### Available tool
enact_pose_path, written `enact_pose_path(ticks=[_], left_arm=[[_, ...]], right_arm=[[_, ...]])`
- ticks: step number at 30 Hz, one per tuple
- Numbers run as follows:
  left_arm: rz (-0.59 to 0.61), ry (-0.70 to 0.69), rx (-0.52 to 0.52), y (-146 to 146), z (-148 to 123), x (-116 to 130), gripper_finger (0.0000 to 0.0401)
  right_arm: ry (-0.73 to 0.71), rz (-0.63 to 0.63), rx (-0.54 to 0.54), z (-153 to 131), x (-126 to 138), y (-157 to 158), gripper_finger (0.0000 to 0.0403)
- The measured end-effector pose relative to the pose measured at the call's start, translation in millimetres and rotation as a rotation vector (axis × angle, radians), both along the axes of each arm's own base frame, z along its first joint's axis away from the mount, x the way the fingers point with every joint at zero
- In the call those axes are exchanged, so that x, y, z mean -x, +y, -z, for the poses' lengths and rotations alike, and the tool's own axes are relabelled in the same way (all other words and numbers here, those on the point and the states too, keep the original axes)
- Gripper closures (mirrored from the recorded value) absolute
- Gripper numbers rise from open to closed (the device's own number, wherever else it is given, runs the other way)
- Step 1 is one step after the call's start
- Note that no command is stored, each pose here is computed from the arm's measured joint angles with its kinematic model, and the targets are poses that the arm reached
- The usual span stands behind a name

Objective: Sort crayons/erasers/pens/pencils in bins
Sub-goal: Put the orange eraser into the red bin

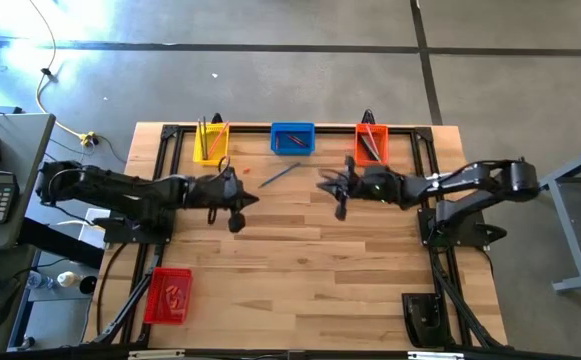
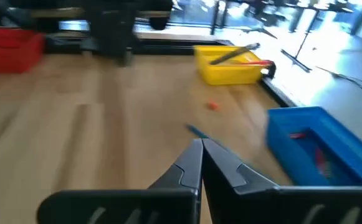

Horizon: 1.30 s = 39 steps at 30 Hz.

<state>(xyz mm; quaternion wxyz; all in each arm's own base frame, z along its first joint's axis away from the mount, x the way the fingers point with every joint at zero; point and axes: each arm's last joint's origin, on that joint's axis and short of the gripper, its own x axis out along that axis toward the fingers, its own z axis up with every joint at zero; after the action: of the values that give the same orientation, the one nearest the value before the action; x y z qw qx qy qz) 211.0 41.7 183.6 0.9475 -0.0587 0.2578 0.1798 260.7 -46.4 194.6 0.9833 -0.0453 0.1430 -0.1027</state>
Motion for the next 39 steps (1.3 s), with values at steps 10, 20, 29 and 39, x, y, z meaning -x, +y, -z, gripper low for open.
enact_pose_path(ticks=[10, 20, 29, 39], left_arm=[[0.012, 0.281, 0.066, 57.3, -11.0, -9.9, 0.0401], [-0.062, 0.572, 0.125, 115.2, 4.9, -34.0, 0.0376], [-0.108, 0.648, 0.132, 146.0, 7.7, -30.4, 0.0297], [-0.174, 0.798, 0.135, 166.3, 45.6, -25.9, 0.0277]], right_arm=[[-0.089, -0.128, 0.013, 3.5, 8.5, 38.4, 0.0403], [-0.096, -0.159, 0.016, 2.9, 8.2, 47.0, 0.0403], [-0.08, -0.163, 0.015, 4.3, 8.4, 47.9, 0.0403], [-0.074, -0.163, 0.015, 4.8, 8.5, 47.9, 0.0403]])
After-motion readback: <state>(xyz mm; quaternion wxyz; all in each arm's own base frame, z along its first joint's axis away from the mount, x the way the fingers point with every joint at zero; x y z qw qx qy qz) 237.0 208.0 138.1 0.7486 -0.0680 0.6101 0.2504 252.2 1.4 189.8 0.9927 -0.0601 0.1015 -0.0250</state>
